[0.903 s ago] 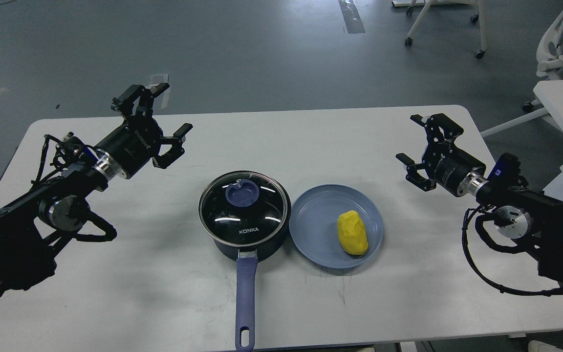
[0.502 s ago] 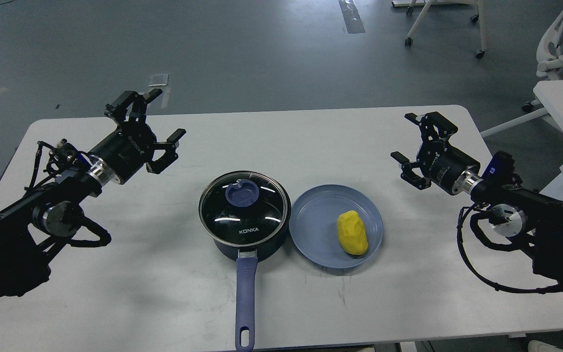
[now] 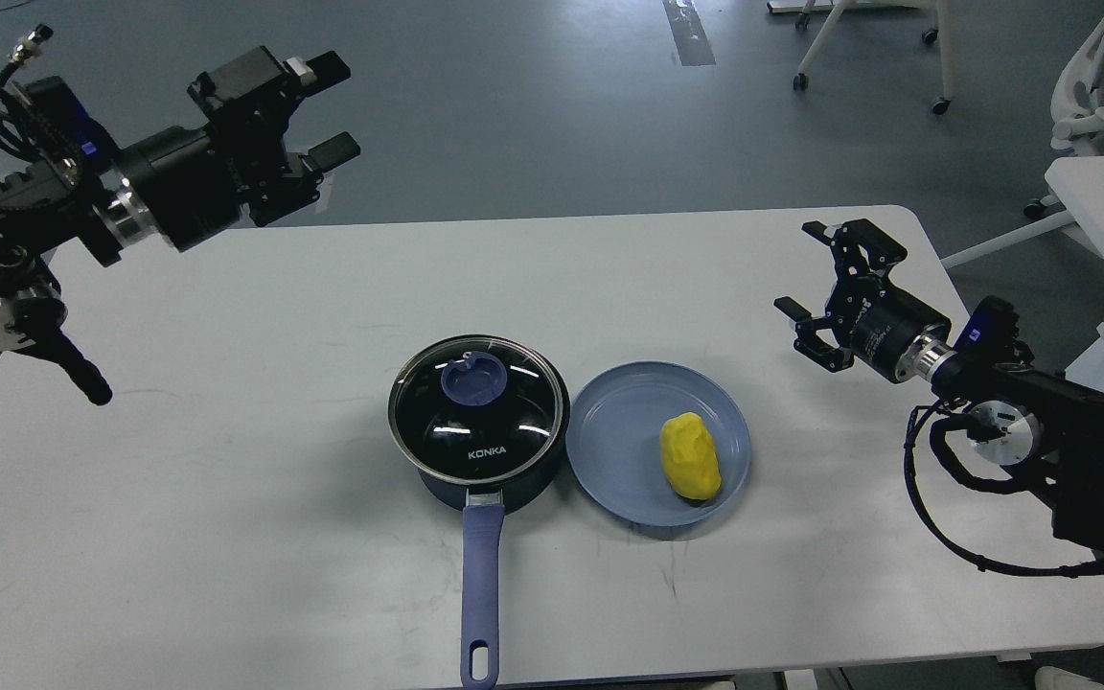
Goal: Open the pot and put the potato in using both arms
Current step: 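Raise the left gripper and swing it over the pot lid, then lower the left gripper onto the lid knob and grasp it, then lift the glass lid off the pot and carry it toward the left arm, then set the lid on the table, release it, and raise the left gripper, then move the right gripper down onto the yellow potato and grasp it, then lift the potato and carry it over the open pot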
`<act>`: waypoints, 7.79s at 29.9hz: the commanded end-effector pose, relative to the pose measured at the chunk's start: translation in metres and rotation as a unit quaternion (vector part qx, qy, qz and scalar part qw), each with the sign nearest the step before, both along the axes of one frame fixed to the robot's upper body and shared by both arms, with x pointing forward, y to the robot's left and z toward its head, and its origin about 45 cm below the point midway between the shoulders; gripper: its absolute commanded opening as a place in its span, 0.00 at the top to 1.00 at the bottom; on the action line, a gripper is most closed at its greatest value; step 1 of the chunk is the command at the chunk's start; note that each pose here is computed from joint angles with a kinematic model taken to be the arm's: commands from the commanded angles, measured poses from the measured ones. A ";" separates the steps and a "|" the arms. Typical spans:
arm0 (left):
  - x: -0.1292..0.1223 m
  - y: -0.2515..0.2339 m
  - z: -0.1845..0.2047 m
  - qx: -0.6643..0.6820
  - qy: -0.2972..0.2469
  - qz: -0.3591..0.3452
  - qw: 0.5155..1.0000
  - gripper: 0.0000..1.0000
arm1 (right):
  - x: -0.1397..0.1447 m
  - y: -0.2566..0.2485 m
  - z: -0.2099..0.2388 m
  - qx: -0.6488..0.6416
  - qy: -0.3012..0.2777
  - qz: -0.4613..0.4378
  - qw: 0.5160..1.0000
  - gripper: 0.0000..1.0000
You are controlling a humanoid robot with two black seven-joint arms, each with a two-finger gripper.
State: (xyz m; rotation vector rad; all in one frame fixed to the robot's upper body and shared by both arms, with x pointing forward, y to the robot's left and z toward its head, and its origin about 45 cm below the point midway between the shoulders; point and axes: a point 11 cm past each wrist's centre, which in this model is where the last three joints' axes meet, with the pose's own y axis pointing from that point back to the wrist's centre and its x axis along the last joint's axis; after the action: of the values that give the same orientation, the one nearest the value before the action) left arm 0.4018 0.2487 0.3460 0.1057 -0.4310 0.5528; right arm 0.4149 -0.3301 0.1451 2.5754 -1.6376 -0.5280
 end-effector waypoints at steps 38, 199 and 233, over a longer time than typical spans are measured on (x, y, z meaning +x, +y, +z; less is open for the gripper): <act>-0.055 -0.062 -0.144 0.460 -0.270 -0.215 0.818 0.05 | 0.000 -0.008 0.003 -0.003 -0.002 -0.007 1.000 0.00; -0.006 0.128 -0.035 -0.012 0.115 0.168 0.979 0.02 | -0.040 0.146 0.019 -0.573 -0.044 0.664 0.479 0.00; -0.003 0.124 -0.031 -0.020 0.110 0.165 0.980 0.02 | -0.004 0.150 0.072 -0.553 -0.095 0.581 0.590 0.79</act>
State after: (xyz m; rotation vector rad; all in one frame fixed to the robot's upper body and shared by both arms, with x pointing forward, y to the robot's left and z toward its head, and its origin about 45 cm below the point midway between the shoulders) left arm 0.3982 0.3730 0.3129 0.2047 -0.1843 0.8673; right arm 0.3961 -0.1832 0.1916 1.8594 0.2759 0.6483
